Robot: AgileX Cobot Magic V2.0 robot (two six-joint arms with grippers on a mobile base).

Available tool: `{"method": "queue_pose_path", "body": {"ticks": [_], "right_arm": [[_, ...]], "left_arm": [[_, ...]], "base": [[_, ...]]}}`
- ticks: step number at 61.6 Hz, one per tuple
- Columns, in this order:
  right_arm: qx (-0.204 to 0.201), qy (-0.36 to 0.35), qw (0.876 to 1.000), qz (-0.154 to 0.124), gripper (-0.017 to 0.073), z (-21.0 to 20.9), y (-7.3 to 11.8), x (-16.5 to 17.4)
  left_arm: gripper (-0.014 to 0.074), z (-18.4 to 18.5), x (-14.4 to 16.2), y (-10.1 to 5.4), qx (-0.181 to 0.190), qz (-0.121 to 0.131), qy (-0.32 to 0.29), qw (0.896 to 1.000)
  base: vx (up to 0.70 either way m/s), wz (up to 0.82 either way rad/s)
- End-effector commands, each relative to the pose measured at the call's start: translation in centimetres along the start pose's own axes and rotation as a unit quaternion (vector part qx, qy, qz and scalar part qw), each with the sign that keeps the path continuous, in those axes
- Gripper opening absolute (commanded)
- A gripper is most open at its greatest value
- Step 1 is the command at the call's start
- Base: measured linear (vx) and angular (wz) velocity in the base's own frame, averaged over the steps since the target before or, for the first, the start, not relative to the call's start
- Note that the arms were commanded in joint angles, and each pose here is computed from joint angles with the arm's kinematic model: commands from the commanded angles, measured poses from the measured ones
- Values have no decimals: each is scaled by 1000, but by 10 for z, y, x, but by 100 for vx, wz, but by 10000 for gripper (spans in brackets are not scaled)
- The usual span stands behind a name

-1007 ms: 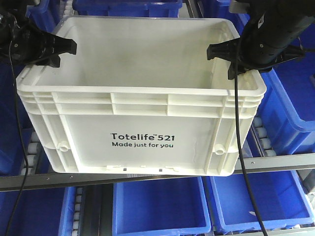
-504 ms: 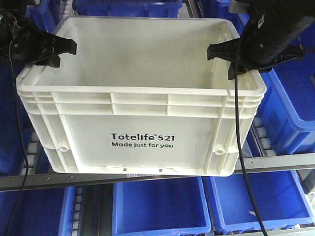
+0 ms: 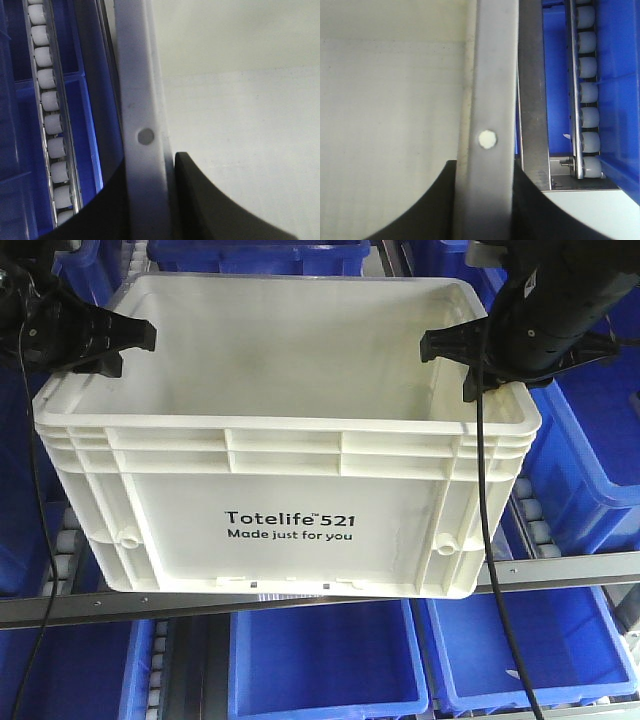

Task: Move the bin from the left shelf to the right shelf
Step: 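Push the crate forward and lower it onto the shelf rollers, then open both grippers and withdraw them from the crate rims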

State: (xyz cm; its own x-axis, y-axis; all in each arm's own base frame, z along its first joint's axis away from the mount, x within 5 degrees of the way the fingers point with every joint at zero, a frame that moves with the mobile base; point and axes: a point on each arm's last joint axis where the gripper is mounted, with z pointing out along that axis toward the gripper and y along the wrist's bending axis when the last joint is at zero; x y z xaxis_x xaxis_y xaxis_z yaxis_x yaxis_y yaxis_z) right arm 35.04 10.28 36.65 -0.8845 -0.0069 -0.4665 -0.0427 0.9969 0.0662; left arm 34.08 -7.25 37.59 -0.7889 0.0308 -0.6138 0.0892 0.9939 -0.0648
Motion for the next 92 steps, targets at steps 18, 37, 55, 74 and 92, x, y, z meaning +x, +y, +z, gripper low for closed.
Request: {"method": "queue_pose_path", "body": {"ticks": [18,37,55,74,92], "right_arm": [[-6,-137,991,-11,46,-40,-4,-19],[10,-169,985,-27,46,-27,-4,-30],[32,-184,981,-57,46,19,-1,-46],[25,-225,971,-79,46,49,5,-59],[21,-250,964,-86,55,50,7,-63]], "left_arm": [[111,-33,-18,-1,10,9,-107,994],[111,-5,-18,-4,21,-2,-74,997],[111,19,-25,-7,29,-7,-94,995],[111,35,-29,-8,31,-7,-105,994],[134,60,-26,-9,33,-11,-84,996]], "base": [[0,0],[0,0],[0,0],[0,0],[0,0]]}}
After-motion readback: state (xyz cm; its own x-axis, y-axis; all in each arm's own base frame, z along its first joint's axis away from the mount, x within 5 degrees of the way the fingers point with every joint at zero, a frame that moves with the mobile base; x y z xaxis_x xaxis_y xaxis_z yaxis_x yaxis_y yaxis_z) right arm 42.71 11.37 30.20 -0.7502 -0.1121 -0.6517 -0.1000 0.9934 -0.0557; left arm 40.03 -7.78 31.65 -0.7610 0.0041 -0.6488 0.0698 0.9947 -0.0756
